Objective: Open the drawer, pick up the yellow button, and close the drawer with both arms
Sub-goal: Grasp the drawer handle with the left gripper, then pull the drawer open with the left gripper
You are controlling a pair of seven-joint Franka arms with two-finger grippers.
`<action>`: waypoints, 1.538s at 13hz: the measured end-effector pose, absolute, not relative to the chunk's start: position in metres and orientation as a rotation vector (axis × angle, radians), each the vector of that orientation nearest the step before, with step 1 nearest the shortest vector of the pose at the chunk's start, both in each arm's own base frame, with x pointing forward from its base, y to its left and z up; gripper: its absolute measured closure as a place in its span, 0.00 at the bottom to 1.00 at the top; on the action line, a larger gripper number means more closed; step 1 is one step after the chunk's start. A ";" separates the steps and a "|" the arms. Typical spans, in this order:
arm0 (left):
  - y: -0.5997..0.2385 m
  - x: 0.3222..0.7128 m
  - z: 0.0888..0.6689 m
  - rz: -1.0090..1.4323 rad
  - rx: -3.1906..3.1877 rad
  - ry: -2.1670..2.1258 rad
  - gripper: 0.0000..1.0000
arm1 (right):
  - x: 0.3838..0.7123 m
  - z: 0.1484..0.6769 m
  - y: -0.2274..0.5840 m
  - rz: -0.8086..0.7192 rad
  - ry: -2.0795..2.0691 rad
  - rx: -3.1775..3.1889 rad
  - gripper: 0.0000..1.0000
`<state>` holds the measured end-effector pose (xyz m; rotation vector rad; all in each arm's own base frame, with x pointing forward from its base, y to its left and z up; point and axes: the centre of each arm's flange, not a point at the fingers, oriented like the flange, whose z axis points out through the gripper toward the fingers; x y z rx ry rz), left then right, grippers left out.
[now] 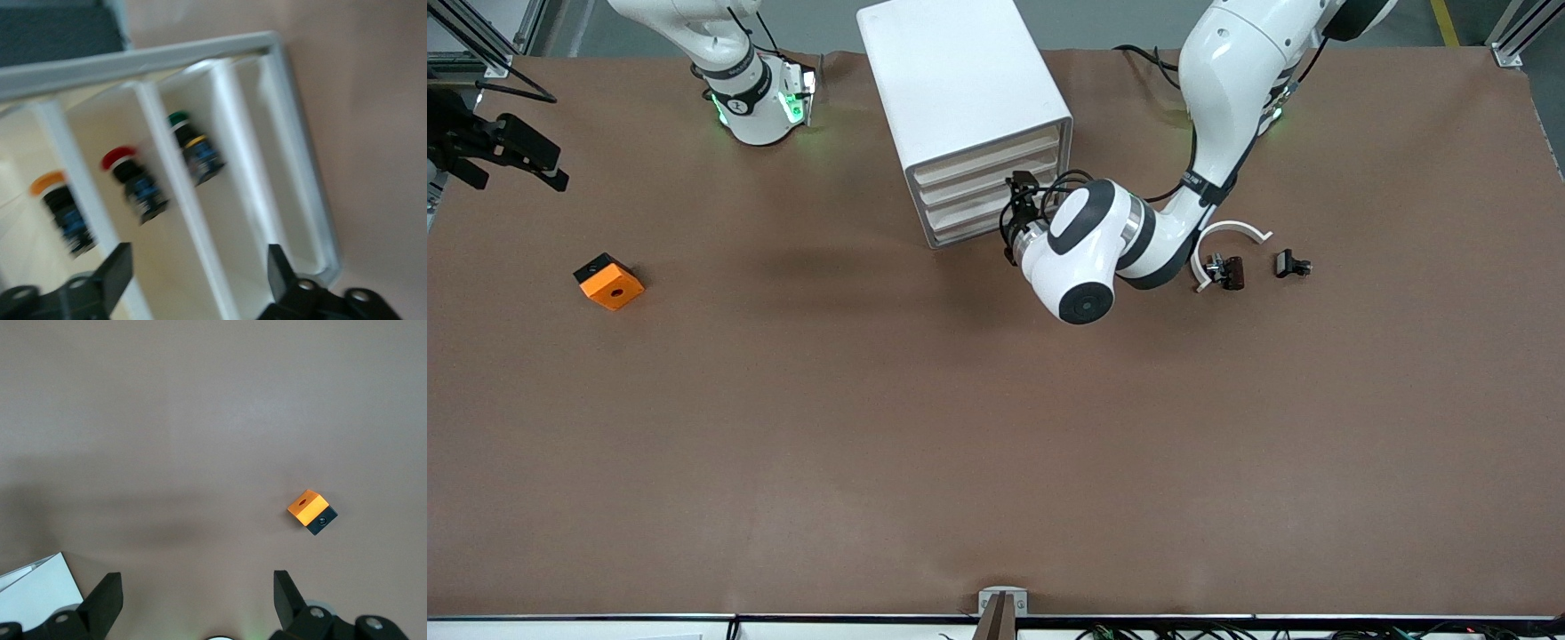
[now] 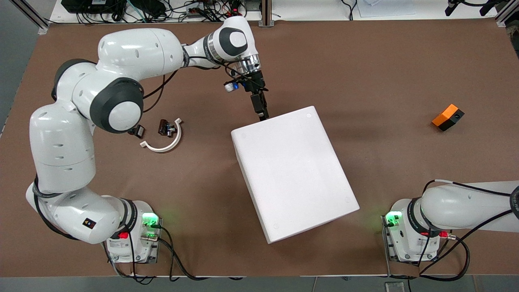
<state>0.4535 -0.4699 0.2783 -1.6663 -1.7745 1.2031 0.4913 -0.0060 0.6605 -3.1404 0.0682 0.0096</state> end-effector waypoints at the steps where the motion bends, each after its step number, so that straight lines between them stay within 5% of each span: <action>1: -0.473 0.450 0.280 1.233 -1.616 -1.768 0.24 | 0.491 0.660 -0.006 0.012 0.067 -3.141 0.00; 5: -0.481 0.432 0.276 1.249 -1.503 -1.712 0.41 | 0.491 0.660 -0.008 0.013 0.075 -3.142 0.00; 9: -0.485 0.415 0.271 1.238 -1.477 -1.628 0.45 | 0.491 0.660 -0.017 0.014 0.106 -3.138 0.00; 12: -0.480 0.417 0.272 1.245 -1.461 -1.612 0.80 | 0.491 0.660 -0.016 0.015 0.105 -3.138 0.00; 13: -0.479 0.419 0.273 1.240 -1.439 -1.621 0.84 | 0.491 0.660 -0.016 0.015 0.103 -3.139 0.00; 20: -0.427 0.500 0.285 1.291 -1.463 -1.776 0.85 | 0.491 0.660 -0.009 0.017 0.084 -3.141 0.00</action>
